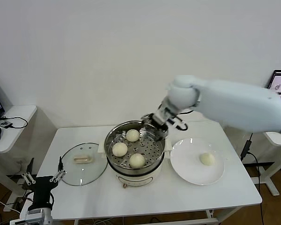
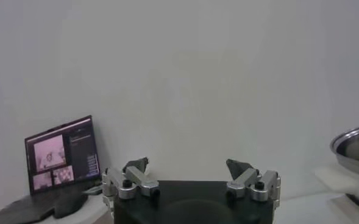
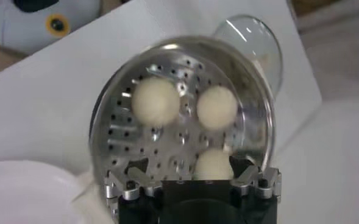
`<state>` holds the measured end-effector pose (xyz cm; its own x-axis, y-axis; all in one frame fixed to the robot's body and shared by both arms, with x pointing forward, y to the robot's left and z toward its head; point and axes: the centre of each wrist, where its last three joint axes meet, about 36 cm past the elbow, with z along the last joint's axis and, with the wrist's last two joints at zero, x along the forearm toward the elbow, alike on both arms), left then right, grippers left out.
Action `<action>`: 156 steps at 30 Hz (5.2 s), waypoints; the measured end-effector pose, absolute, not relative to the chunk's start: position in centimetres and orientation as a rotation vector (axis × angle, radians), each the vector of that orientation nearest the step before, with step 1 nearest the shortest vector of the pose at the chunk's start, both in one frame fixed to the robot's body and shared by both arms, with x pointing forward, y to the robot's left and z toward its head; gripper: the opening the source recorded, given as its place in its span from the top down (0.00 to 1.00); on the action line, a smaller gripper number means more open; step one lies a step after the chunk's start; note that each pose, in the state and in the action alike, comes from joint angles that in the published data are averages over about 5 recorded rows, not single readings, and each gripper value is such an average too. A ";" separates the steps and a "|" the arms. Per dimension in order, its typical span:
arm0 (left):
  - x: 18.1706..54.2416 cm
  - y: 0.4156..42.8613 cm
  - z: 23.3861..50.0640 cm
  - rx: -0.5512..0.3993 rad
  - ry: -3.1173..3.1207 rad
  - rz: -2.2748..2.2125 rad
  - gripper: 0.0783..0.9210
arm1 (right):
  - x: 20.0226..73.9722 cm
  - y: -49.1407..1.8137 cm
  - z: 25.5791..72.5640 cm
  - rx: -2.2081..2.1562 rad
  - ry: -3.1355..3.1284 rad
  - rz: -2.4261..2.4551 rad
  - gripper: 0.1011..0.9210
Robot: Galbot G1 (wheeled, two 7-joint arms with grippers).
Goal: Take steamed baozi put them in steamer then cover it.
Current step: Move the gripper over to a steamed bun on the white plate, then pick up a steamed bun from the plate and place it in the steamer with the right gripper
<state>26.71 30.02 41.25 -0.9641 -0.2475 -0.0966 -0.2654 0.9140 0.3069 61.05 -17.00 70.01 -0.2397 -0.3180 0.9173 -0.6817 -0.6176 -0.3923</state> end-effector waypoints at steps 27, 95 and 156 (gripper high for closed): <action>25.9 28.6 41.3 -0.349 3.031 0.516 0.12 | 57.2 -40.5 56.7 1.227 -1.393 1.527 0.12; 26.5 28.8 41.2 -0.366 3.026 0.506 0.12 | 63.6 -36.1 60.6 1.192 -1.515 1.511 0.36; 26.7 30.2 40.2 -0.422 3.037 0.519 0.12 | 61.6 -9.4 57.4 1.230 -1.598 1.422 0.24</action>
<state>26.69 30.15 40.17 -0.9627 -0.2596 -0.0765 -0.2703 0.9074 0.3218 61.56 -9.42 57.39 -0.3385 -0.2155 0.9160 -0.9348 -0.0340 -0.3535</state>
